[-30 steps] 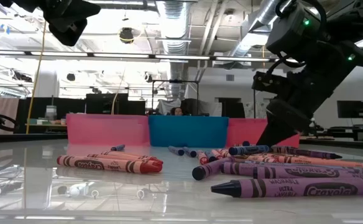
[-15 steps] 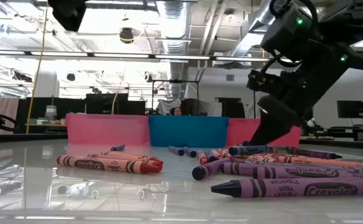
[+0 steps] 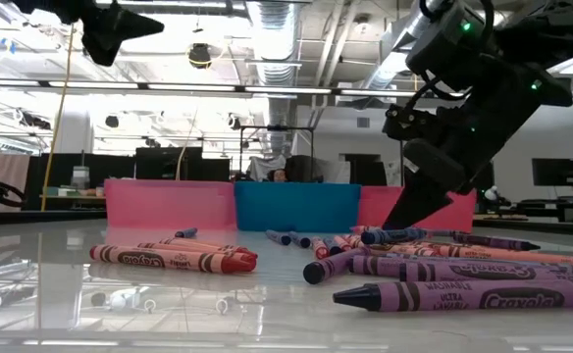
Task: Sort crayons
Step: Put the pink crayon into the pink bin
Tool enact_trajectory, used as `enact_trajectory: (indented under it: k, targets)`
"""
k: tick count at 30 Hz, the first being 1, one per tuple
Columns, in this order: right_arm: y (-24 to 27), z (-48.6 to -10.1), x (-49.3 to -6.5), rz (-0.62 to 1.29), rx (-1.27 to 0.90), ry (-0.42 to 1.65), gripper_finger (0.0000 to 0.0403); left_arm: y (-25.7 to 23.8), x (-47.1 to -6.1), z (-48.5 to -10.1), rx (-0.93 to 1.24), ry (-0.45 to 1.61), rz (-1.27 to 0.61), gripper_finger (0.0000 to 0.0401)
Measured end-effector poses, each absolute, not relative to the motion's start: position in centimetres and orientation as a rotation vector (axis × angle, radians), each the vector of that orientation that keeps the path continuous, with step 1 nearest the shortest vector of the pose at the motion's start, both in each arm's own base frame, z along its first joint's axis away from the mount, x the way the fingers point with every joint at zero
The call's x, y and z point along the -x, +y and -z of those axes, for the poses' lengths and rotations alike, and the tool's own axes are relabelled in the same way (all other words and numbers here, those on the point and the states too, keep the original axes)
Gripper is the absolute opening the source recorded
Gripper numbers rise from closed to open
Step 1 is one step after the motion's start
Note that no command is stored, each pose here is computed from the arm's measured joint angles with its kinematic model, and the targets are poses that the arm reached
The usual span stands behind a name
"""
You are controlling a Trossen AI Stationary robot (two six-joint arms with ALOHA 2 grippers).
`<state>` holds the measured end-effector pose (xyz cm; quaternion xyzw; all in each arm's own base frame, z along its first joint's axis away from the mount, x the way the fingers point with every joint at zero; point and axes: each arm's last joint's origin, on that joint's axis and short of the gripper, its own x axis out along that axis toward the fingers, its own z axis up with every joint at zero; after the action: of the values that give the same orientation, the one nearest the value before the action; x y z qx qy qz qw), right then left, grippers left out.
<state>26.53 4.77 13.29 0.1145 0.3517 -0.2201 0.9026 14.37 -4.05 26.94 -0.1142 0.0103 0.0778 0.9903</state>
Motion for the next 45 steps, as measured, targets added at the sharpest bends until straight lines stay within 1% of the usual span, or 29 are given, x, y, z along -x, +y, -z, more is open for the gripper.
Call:
enact_trajectory:
  k: [7, 11, 16, 20, 24, 32, 35, 39, 45]
  targets:
    - [4.9, -13.8, -27.1, 0.394, -0.238, 0.676, 0.0002, -3.1, -14.6, -26.4, 0.212, 0.071, -0.183, 0.0204]
    - [5.1, -14.2, -27.5, 0.347, -0.273, 0.630, 0.0002, -2.9, -14.6, -26.3, 0.208, 0.082, -0.200, 0.0204]
    - [5.3, -15.2, -28.3, 0.295, -0.324, 0.521, 0.0002, -3.0, -14.6, -26.3, 0.232, 0.078, -0.201, 0.0204]
    - [5.2, -16.4, -29.1, 0.247, -0.333, 0.386, 0.0002, -3.0, -14.6, -26.3, 0.275, 0.074, -0.201, 0.0204]
    - [4.7, -18.5, -30.4, 0.234, -0.291, 0.277, 0.0002, -3.0, -14.6, -26.3, 0.321, 0.069, -0.201, 0.0204]
    - [2.5, -23.3, -33.3, 0.270, -0.088, 0.172, 0.0002, -3.0, -14.7, -26.4, 0.358, 0.059, -0.201, 0.0204]
    - [1.0, -24.6, -33.9, 0.310, -0.058, 0.144, 0.0002, -3.0, -14.7, -26.4, 0.388, 0.056, -0.202, 0.0204]
    - [-0.7, -24.8, -35.3, 0.359, -0.048, 0.141, 0.0002, -3.1, -14.6, -26.4, 0.399, 0.058, -0.195, 0.0204]
    - [-2.3, -24.1, -39.6, 0.340, -0.011, 0.159, 0.0004, -3.4, -14.6, -26.4, 0.392, 0.061, -0.181, 0.0204]
